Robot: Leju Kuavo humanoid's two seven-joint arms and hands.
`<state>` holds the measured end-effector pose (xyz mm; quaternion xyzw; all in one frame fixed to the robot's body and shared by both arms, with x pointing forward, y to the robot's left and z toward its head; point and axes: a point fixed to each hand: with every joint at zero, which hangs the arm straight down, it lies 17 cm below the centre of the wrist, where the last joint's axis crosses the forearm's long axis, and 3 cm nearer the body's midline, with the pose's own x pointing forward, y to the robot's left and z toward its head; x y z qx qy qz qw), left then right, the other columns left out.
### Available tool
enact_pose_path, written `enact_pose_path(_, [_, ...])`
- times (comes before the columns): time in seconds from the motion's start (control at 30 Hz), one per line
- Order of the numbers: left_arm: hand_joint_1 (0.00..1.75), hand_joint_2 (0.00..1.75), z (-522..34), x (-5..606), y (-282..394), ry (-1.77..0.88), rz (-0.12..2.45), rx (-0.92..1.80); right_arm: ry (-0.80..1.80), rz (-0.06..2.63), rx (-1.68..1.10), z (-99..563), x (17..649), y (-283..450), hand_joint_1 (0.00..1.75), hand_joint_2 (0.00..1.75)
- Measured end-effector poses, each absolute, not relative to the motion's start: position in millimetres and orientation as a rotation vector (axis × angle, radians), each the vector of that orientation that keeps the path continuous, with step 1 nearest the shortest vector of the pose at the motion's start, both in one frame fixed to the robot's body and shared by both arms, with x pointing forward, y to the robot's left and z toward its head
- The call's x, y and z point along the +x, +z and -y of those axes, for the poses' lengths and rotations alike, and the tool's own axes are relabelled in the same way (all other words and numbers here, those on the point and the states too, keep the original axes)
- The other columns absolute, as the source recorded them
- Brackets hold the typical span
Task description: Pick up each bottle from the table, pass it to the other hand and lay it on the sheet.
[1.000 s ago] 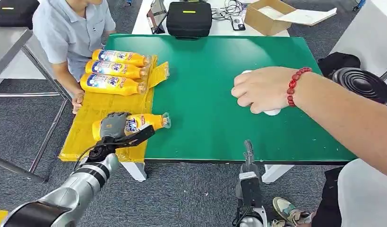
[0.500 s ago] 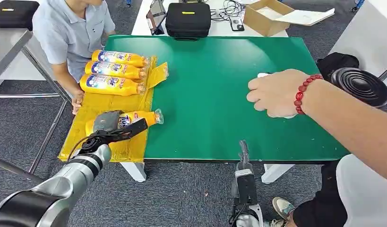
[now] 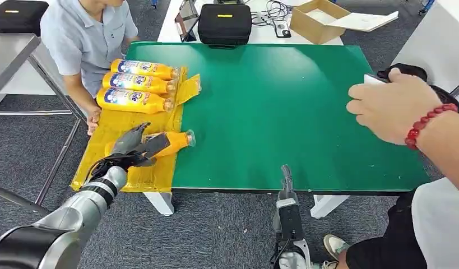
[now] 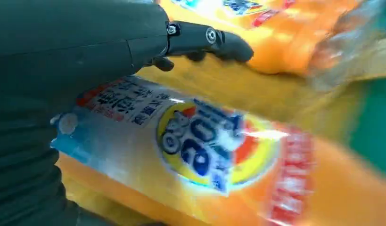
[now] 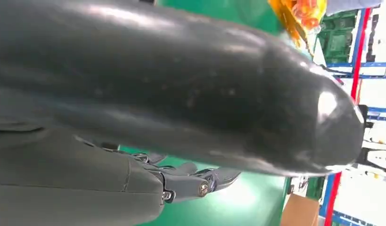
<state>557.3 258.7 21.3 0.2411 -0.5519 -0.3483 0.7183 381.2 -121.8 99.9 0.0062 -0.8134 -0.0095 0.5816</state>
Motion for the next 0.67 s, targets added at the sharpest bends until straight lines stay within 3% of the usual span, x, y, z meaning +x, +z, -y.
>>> enact_pose_path(0.17, [0.00, 1.75, -234.0, 553.6, 28.1, -0.693, 1.302, 0.353, -0.022, 1.896, 0.010, 122.8, 380.9, 98.1, 0.00, 0.00])
enact_pose_path(0.47, [0.00, 1.75, -224.5, 551.3, 33.4, -0.658, 1.342, 0.297, -0.028, 1.893, 0.007, 124.3, 381.2, 97.3, 0.00, 0.00])
enact_pose_path(0.67, [0.00, 1.75, -196.7, 537.4, 60.2, -0.517, 1.543, 0.122, -0.040, 1.884, 0.008, 126.1, 380.1, 94.8, 0.00, 0.00])
